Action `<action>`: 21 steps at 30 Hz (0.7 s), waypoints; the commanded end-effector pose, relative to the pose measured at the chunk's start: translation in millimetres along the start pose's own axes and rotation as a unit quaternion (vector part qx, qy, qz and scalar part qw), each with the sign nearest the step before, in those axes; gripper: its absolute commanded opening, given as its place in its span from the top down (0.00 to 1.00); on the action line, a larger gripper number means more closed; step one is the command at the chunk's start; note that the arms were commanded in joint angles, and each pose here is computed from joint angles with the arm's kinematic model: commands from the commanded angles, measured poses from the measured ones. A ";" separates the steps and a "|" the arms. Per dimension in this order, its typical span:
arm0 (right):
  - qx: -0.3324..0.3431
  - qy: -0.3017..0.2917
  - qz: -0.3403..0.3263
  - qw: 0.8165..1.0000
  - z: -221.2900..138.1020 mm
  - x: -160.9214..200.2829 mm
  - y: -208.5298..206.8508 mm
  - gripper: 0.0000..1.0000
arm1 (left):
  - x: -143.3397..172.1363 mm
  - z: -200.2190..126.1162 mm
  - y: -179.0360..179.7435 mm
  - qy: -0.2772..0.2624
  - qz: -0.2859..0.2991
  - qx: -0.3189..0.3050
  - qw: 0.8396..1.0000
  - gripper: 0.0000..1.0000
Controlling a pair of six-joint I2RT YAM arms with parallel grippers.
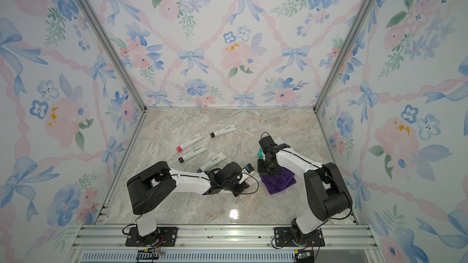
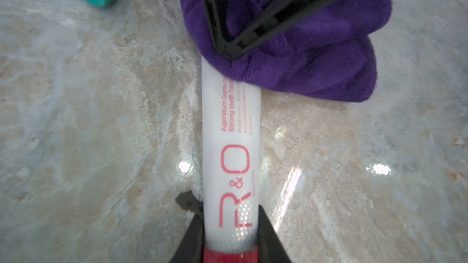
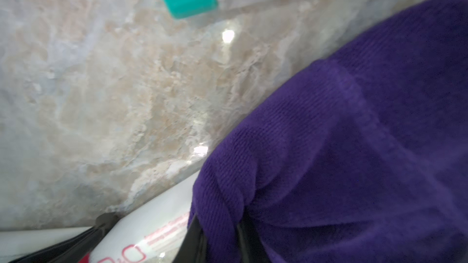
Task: Wipe the surface of the toothpaste tube
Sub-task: Wipe the dirt from the toothpaste tube.
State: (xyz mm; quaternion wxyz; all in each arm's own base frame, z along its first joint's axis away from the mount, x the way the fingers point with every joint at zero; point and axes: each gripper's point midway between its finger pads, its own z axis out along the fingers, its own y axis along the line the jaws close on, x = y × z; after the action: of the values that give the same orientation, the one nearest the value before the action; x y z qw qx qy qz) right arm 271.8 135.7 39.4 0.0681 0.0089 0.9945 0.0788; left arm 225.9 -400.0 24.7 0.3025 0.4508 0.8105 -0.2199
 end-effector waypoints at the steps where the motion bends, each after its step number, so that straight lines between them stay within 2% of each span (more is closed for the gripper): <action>1: -0.071 0.043 -0.004 0.997 -0.9 27.3 30.3 0.80 | 21.5 9.9 4.5 0.036 0.006 -0.013 0.999 0.80; 3: -0.054 0.043 -0.004 0.998 1.4 26.2 22.3 0.80 | 21.6 9.7 4.7 0.036 0.006 -0.014 0.999 0.80; 7: 0.023 0.039 0.002 0.999 6.5 16.0 -11.1 0.80 | 21.5 8.8 5.6 0.036 0.006 -0.016 0.999 0.80; 14: 0.116 0.018 0.028 0.993 4.9 -6.8 -61.5 0.81 | 22.7 8.7 6.2 0.037 0.006 -0.018 0.999 0.80; 17: 0.133 0.020 0.035 0.990 8.1 -8.8 -72.8 0.81 | 22.5 8.8 6.3 0.037 0.006 -0.018 0.999 0.80; 21: 0.125 0.021 0.024 0.992 11.9 -7.9 -63.7 0.81 | 23.1 9.3 6.3 0.037 0.006 -0.018 0.999 0.80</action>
State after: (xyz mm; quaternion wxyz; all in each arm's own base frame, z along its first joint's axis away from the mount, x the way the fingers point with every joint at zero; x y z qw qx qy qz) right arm 289.8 83.9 27.6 0.0672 0.0509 0.9964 -0.0068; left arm 226.6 -400.0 24.4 0.3038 0.4502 0.8106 -0.2188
